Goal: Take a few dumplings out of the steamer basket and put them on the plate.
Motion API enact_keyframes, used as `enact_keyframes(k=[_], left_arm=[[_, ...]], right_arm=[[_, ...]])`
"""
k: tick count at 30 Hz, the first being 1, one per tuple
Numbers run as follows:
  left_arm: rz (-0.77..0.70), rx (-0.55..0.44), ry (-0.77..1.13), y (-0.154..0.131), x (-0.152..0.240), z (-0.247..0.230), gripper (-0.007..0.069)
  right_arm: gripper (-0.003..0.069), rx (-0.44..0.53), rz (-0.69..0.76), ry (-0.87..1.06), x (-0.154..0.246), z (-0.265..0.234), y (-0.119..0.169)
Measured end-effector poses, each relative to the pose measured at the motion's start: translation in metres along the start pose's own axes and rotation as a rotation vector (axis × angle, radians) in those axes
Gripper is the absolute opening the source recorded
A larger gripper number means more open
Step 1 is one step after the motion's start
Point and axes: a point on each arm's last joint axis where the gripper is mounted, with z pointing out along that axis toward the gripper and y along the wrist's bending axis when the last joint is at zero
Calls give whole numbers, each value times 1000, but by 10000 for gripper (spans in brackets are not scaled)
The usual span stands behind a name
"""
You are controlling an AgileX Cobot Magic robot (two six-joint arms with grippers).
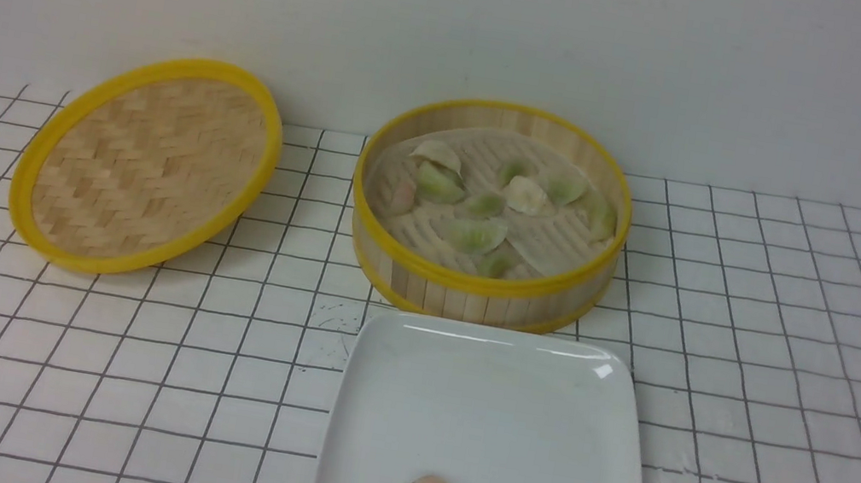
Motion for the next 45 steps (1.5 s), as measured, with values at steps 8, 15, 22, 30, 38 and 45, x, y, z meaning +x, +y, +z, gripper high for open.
enact_keyframes(k=[8, 15, 22, 30, 38, 45], left_arm=[[1, 0, 0, 0, 0, 0, -6], [1, 0, 0, 0, 0, 0, -6], [1, 0, 0, 0, 0, 0, -6], [1, 0, 0, 0, 0, 0, -6], [1, 0, 0, 0, 0, 0, -6], [1, 0, 0, 0, 0, 0, -6]], right_arm=[[-14, 0, 0, 0, 0, 0, 0], [-14, -1, -5, 1, 0, 0, 0], [-14, -73, -29, 19, 2, 0, 7], [-14, -135, -91, 36, 4, -1, 12], [-14, 106, -185, 194, 41, 2, 5], [-14, 451, -225, 455, 127, -7, -25]])
